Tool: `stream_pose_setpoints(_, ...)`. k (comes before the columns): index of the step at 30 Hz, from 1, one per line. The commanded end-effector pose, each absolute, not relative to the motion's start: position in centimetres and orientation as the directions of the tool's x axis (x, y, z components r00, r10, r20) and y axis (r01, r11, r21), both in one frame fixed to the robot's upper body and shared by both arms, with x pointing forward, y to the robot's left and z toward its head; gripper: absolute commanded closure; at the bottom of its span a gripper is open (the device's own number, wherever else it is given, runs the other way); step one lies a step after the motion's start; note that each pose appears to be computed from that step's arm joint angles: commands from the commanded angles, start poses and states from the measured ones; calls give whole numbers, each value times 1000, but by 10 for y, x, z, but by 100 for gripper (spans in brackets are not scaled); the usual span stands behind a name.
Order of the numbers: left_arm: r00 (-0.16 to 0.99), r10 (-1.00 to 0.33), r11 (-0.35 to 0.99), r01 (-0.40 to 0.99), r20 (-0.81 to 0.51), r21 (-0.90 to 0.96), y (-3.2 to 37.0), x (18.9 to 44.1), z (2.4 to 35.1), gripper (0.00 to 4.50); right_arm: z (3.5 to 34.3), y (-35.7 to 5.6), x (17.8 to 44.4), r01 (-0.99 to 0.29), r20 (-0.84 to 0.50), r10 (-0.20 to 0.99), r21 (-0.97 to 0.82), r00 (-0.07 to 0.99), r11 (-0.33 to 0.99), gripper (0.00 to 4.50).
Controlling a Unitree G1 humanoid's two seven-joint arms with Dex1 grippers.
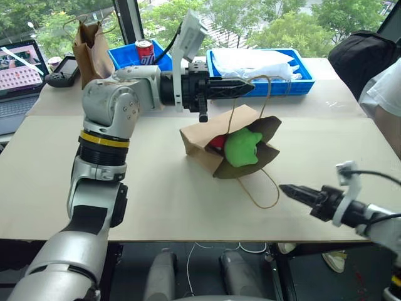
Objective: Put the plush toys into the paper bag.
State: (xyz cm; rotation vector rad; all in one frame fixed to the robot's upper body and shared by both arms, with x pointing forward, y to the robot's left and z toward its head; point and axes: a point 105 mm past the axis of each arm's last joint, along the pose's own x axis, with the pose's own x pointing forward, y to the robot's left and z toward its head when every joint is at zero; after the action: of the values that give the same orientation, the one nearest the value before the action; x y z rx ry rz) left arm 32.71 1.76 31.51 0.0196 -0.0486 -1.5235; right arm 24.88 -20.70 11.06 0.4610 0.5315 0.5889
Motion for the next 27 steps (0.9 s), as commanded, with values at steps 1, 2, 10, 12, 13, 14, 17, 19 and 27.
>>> stream_pose_setpoints(1,34,-999,37,994,35,107,18,322,332,450,112,-198,250,-441,-277,666,568,692,695,144)
stream_pose_setpoints(2,34,-999,38,993,34,108,18,322,332,450,112,-196,250,-440,-265,670,581,694,685,168)
stream_pose_setpoints(10,80,-996,83,988,27,131,27,327,333,450,169,-180,241,-660,21,808,590,589,466,425)
stream_pose_setpoints(12,104,-994,106,984,23,146,32,331,335,450,186,-175,235,-725,76,840,550,538,415,448)
stream_pose_setpoints(13,135,-991,137,978,25,155,37,335,337,450,203,-167,231,-782,133,865,508,484,360,448)
stream_pose_setpoints(14,158,-987,160,974,26,162,42,339,338,450,217,-160,227,-823,179,880,472,439,315,448)
stream_pose_setpoints(17,213,-977,213,959,23,185,52,347,341,450,256,-146,234,-890,297,875,374,382,261,448)
stream_pose_setpoints(19,248,-968,249,948,31,201,58,353,344,450,280,-137,248,-902,361,848,336,388,270,448)
stream_pose_setpoints(27,307,-949,314,918,66,242,76,363,361,450,306,-121,273,-871,331,824,351,459,344,448)
